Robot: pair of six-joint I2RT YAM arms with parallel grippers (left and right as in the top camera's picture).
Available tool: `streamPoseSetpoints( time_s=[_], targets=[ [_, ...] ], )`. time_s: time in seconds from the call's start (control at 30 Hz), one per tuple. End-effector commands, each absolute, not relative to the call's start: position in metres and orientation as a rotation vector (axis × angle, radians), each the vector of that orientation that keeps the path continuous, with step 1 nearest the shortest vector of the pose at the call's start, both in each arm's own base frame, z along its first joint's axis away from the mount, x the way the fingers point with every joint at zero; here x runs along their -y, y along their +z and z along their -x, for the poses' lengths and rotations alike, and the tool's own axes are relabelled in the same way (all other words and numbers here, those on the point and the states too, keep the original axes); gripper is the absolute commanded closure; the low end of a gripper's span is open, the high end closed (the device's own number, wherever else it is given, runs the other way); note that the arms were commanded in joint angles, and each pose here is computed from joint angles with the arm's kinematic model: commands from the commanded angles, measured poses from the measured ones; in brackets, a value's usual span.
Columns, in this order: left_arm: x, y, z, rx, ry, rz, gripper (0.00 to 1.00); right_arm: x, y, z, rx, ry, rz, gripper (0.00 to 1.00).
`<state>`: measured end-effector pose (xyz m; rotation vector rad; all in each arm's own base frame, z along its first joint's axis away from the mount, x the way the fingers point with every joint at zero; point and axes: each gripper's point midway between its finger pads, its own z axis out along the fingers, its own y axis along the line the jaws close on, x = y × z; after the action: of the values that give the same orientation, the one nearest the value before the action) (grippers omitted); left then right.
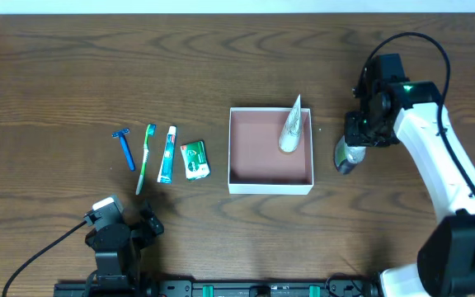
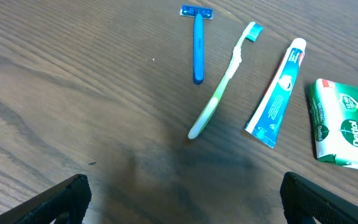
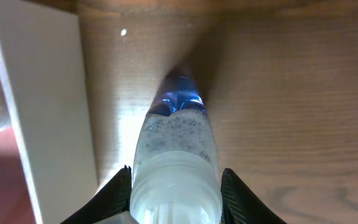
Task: Pack container
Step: 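Grasp the blue-capped bottle with the right gripper, then place the bottle into the box with the right gripper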
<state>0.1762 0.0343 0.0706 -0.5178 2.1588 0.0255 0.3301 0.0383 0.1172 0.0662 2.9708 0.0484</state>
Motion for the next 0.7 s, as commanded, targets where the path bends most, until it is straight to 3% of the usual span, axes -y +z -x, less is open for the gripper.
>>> streamPoseSetpoints(
  time_s=[0.0, 0.3, 0.5, 0.67],
  targets=[
    [-0.034, 0.062, -0.174, -2.181, 0.028, 0.520, 0.02, -0.044, 0.174, -0.328, -2.820, 0.127, -0.062, 0.68],
    [-0.034, 0.062, -0.174, -2.181, 0.029, 0.521, 0.02, -0.081, 0.266, -0.271, -2.642, 0.318, 0.088, 0.66],
    [-0.034, 0.062, -0.174, -2.181, 0.029, 0.521, 0.02, -0.116, 0.274, -0.248, -2.643, 0.455, 0.161, 0.66],
    [-0.034, 0.062, -0.174, -2.181, 0.029, 0.521, 0.02, -0.140, 0.268, -0.252, -2.663, 0.503, 0.146, 0.68]
  ],
)
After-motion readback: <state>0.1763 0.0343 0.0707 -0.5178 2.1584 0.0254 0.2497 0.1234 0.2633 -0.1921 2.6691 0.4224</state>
